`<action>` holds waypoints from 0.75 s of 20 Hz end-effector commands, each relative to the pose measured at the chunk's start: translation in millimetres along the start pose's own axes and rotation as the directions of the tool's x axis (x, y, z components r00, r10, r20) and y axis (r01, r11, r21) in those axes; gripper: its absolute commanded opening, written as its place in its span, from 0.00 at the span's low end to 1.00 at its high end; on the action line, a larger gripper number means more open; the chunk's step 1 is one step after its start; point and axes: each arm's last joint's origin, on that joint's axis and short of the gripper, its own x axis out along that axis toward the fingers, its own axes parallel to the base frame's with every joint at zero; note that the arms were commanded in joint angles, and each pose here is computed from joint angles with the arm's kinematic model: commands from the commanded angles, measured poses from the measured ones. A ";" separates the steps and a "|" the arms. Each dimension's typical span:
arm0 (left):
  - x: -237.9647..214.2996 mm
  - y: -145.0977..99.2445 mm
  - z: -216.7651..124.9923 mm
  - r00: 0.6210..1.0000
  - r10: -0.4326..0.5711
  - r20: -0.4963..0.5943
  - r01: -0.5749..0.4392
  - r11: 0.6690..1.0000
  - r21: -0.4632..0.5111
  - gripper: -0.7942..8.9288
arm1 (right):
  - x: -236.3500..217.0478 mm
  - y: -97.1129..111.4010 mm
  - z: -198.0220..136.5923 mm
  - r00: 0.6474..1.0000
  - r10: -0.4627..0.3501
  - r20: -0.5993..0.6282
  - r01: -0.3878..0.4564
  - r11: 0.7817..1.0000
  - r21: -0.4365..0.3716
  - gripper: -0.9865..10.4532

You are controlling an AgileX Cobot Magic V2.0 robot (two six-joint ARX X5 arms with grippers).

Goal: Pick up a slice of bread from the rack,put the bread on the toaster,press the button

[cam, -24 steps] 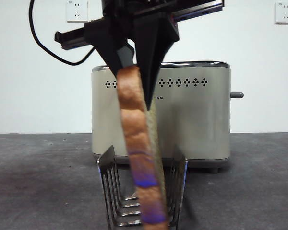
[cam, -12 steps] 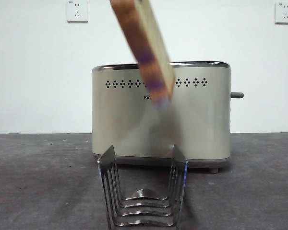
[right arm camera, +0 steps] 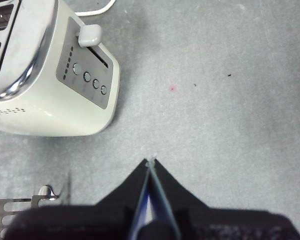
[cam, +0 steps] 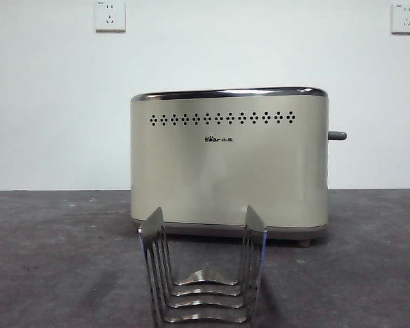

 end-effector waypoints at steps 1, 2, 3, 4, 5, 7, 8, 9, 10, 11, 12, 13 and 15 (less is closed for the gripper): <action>9.9 6.6 -2.8 1.000 0.009 -0.026 0.001 0.939 0.344 0.10 | -1.4 0.3 -0.3 1.000 -0.002 -0.004 0.002 1.000 -0.005 0.09; 15.3 9.5 -2.9 0.999 0.013 -0.033 -0.001 0.937 0.350 0.10 | -1.3 0.0 -0.8 1.000 -0.008 -0.010 0.008 1.000 -0.003 0.09; 21.0 14.5 -3.2 0.999 0.035 -0.038 -0.020 0.940 0.339 0.07 | -1.3 -0.4 -1.2 1.000 -0.019 -0.012 0.019 1.000 -0.003 0.09; 25.2 19.0 -3.5 0.998 0.052 -0.035 -0.038 0.941 0.336 0.07 | -1.3 -0.6 -1.2 1.000 -0.027 -0.011 0.027 1.000 -0.003 0.09; 30.8 24.1 -3.6 0.997 0.072 -0.032 -0.055 0.928 0.369 0.07 | -1.4 -0.9 -1.2 0.999 -0.036 -0.009 0.036 0.999 -0.002 0.09; 39.9 30.1 -3.5 0.995 0.090 -0.032 -0.070 0.910 0.408 0.07 | -1.4 -1.2 -1.7 0.999 -0.043 -0.013 0.043 0.999 -0.001 0.09; 46.9 32.0 -3.4 0.995 0.087 -0.040 -0.063 0.912 0.405 0.07 | -1.4 -1.3 -2.1 0.999 -0.045 -0.017 0.045 0.999 -0.001 0.09; 53.6 33.0 -4.2 0.996 0.075 -0.055 -0.047 0.917 0.397 0.07 | -1.4 -1.5 -2.6 0.999 -0.050 -0.021 0.050 0.999 -0.001 0.09; 60.2 33.9 -5.5 0.995 0.061 -0.074 -0.028 0.921 0.388 0.07 | -1.4 -1.7 -2.8 0.998 -0.056 -0.023 0.056 0.998 -0.001 0.09; 67.9 35.0 -7.1 0.995 0.046 -0.092 -0.008 0.928 0.372 0.07 | -1.4 -1.9 -2.8 0.998 -0.062 -0.022 0.062 0.998 -0.001 0.09; 73.9 35.3 -7.3 0.995 0.030 -0.096 0.007 0.934 0.358 0.07 | -1.3 -2.1 -2.8 0.998 -0.067 -0.021 0.067 0.998 -0.001 0.09; 81.2 35.2 -6.7 0.996 0.005 -0.092 0.028 0.936 0.351 0.07 | -1.5 -2.2 -3.0 0.997 -0.070 -0.021 0.070 0.998 -0.001 0.09; 92.5 35.1 -6.6 0.995 -0.027 -0.095 0.057 0.939 0.338 0.07 | -1.5 -2.4 -3.2 0.997 -0.076 -0.024 0.076 0.997 0.000 0.09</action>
